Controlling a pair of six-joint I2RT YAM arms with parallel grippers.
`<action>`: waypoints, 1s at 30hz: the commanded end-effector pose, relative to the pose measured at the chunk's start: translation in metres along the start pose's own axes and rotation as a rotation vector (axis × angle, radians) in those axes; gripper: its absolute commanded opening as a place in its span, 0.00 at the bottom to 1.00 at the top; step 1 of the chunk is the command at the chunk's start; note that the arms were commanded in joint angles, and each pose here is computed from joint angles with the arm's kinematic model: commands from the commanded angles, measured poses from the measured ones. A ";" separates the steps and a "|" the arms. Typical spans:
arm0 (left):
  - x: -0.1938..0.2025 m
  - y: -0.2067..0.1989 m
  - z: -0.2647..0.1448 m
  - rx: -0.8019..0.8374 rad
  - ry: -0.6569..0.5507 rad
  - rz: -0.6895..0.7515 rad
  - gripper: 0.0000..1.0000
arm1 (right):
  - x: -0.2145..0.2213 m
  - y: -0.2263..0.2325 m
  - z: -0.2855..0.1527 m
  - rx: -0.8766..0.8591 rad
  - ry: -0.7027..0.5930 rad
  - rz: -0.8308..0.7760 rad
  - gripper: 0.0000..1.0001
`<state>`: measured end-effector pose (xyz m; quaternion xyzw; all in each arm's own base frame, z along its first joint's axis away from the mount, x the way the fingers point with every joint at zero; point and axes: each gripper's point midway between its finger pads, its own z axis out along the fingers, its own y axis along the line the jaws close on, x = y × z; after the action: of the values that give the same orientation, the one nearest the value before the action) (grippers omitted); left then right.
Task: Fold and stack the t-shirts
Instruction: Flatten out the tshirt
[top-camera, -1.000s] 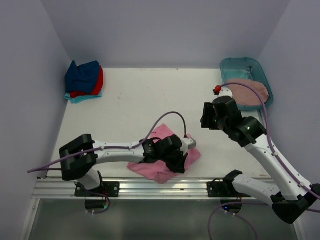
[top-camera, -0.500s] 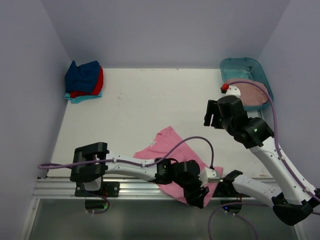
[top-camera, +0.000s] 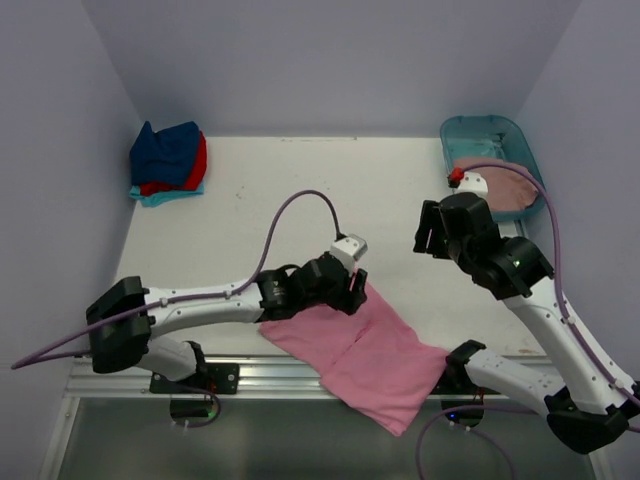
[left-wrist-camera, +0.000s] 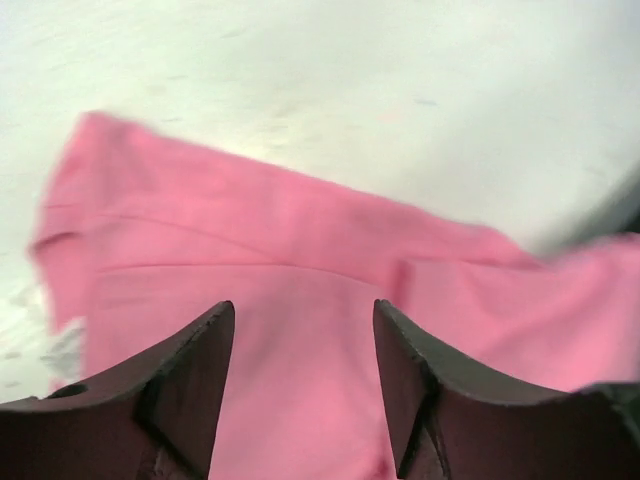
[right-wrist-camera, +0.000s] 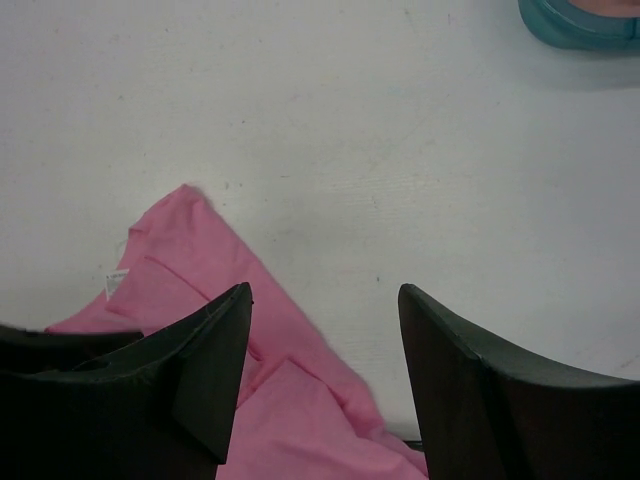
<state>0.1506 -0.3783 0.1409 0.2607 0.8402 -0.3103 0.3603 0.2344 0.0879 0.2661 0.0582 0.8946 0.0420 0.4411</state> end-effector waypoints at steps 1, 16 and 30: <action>0.034 0.094 0.021 -0.319 0.121 -0.018 0.60 | -0.016 0.001 -0.015 -0.024 -0.055 0.049 0.63; 0.060 0.166 0.085 -0.538 0.267 -0.071 0.26 | -0.006 -0.015 -0.026 -0.007 -0.061 0.042 0.54; 0.028 0.272 0.068 -0.694 0.165 -0.389 0.00 | 0.000 -0.012 -0.008 0.015 -0.042 0.010 0.53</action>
<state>0.3318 -0.2999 0.0180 0.0393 0.9373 -0.1201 0.3247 0.2182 0.0767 0.2744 0.0650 0.8864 0.0512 0.4555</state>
